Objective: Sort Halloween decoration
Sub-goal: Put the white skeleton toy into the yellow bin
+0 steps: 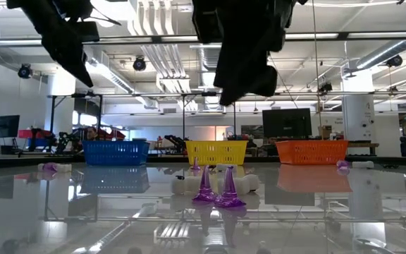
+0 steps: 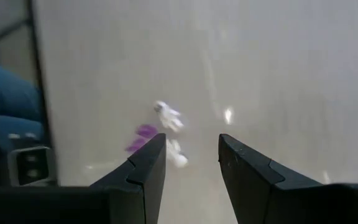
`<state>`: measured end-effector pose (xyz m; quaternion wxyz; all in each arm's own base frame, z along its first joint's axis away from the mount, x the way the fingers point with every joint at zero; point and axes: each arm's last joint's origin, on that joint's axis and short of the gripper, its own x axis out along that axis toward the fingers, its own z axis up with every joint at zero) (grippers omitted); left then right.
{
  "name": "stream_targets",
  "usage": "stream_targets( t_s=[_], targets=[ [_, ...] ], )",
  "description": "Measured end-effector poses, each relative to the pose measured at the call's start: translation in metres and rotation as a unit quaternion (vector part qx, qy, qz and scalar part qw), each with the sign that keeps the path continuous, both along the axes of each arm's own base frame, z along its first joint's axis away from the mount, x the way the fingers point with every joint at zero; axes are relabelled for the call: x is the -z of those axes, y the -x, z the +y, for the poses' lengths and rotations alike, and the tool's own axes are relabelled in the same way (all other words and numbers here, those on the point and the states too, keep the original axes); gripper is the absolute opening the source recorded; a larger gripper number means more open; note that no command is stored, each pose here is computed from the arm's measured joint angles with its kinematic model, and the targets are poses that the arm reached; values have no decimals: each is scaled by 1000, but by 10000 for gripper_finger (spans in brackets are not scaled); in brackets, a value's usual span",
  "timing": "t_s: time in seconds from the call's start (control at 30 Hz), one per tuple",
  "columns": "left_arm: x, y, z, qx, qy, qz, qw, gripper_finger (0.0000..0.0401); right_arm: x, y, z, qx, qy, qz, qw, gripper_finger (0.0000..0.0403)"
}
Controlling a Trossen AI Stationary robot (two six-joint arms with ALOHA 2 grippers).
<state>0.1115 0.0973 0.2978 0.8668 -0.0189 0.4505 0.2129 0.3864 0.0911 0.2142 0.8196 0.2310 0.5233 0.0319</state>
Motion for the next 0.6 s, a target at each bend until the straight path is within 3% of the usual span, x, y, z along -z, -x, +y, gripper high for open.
stream_targets(
  t_s=[0.17,0.43,0.6],
  targets=[
    [-1,1,-1,0,-3,-3,1000,105,9,-7,4,-25,18,27,999,139],
    [-1,1,-1,0,-3,-4,1000,105,10,-6,8,-81,44,11,996,136],
    [-1,1,-1,-1,-3,-4,1000,105,9,-6,9,-147,75,-12,986,129]
  ],
)
